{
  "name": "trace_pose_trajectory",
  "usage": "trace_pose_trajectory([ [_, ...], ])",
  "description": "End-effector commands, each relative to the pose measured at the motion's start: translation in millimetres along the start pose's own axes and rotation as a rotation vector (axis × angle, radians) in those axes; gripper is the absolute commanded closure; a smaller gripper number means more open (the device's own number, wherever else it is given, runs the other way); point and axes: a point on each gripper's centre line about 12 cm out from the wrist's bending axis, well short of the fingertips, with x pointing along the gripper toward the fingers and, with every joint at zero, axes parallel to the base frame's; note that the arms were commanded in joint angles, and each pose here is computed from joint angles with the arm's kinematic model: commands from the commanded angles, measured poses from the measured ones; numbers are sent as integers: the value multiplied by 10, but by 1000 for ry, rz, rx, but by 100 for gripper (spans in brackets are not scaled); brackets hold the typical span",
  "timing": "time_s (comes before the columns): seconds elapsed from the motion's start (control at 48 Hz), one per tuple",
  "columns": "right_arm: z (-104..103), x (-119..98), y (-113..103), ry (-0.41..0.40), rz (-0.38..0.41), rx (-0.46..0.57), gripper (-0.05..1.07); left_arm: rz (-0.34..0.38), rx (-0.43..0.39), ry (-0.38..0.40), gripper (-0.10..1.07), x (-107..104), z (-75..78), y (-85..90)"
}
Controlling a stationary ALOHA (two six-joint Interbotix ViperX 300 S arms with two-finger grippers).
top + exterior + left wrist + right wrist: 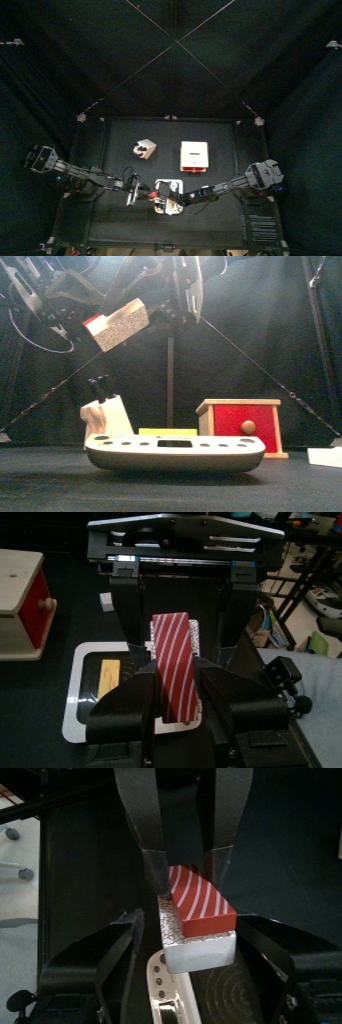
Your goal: Grab salmon sushi with both hands
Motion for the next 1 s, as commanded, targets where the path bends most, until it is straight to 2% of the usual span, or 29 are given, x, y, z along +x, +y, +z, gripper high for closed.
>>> trace_pose_trajectory([
  [0.0,190,-78,6,-45,12,13,19,-2,0,-29,53,22,84,-12],
  [0.292,198,-77,1,-47,11,13,44,-3,1,-24,53,16,65,-14],
  [0.396,203,-78,4,-48,12,15,50,-3,1,-24,53,16,65,-14],
  [0.979,196,-77,2,-45,12,20,52,-3,1,-21,53,13,53,-11],
])
